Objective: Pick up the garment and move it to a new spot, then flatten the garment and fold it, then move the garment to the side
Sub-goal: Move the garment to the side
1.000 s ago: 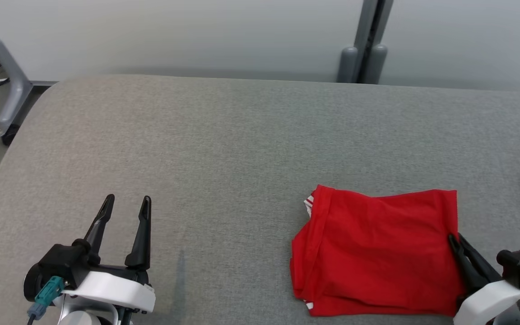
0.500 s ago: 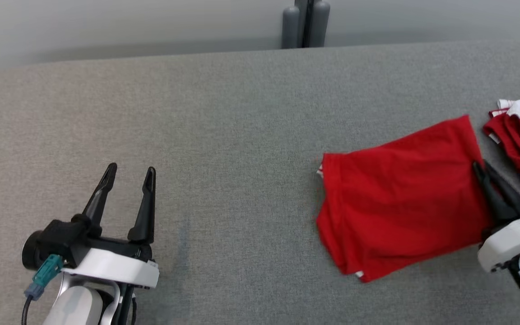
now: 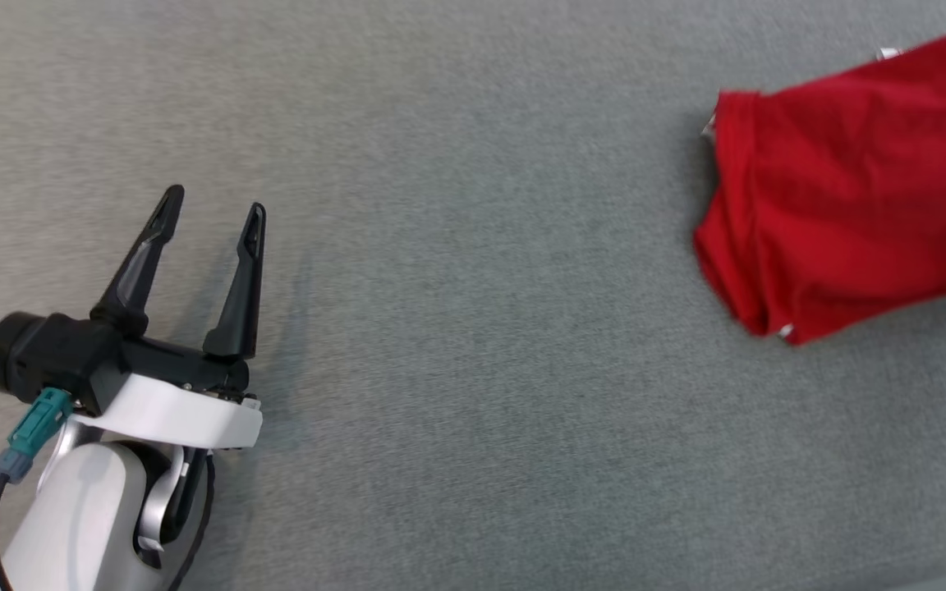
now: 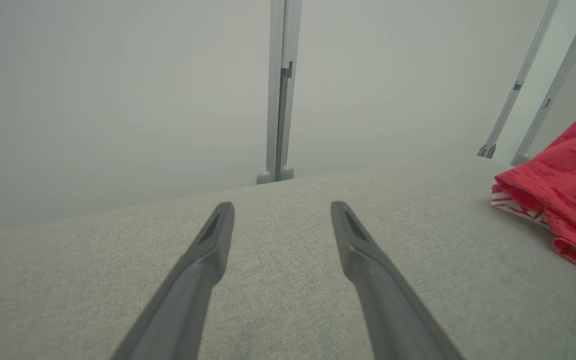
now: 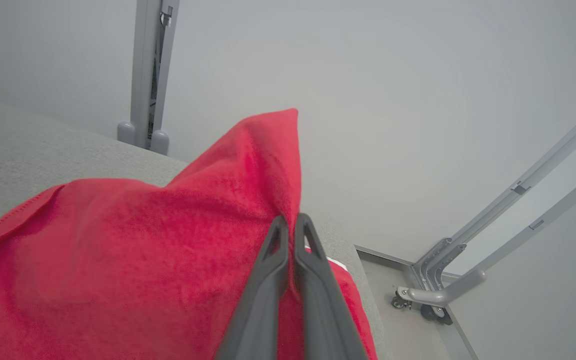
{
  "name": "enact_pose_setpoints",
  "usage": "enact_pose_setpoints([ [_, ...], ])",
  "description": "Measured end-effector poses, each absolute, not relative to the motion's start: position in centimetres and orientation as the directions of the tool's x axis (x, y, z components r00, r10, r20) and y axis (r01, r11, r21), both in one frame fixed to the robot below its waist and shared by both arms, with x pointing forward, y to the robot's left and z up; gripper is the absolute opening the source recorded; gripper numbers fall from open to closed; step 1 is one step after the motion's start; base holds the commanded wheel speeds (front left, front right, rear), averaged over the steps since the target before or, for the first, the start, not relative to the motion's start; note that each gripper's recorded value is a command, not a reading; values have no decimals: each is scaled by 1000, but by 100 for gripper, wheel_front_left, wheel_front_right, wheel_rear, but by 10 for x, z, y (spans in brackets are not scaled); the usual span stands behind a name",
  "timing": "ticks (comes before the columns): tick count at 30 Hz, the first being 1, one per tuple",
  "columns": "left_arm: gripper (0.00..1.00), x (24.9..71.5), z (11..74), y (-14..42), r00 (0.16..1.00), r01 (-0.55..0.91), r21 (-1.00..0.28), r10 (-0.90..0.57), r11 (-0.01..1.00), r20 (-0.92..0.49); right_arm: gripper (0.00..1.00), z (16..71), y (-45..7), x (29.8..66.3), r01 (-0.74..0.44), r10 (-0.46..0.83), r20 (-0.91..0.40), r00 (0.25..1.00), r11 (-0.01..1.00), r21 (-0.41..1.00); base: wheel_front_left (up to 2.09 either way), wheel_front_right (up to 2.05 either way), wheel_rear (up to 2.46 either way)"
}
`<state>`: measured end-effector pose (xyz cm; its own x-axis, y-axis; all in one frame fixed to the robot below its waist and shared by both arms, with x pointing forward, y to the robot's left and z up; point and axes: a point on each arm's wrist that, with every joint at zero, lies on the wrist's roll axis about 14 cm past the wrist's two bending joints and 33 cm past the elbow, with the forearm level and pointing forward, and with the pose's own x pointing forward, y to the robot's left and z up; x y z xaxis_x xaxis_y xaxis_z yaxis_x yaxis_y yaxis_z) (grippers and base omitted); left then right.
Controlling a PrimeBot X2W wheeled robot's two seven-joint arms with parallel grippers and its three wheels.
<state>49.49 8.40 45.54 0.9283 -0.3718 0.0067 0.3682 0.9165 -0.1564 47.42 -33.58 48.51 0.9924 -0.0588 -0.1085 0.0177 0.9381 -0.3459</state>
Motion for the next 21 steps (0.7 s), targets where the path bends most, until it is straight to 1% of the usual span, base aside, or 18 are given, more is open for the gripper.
enact_pose_setpoints([
  [4,100,507,442,64,904,420,-168,-427,892,-9,0,492,-369,481,87,-134,-97,986,918,-387,0,0,0],
  [11,100,515,414,44,874,465,-191,-483,864,-56,0,498,-422,478,198,-262,-87,961,875,-442,0,0,0],
  [19,100,524,399,36,860,486,-198,-506,851,-67,0,479,-442,480,241,-331,-126,935,856,-457,0,0,0],
  [20,100,525,398,36,859,488,-198,-508,850,-65,7,475,-444,480,247,-339,-133,931,856,-454,0,0,0],
  [21,100,525,396,36,858,489,-197,-509,850,-67,32,472,-445,481,252,-348,-138,927,853,-456,0,0,0],
])
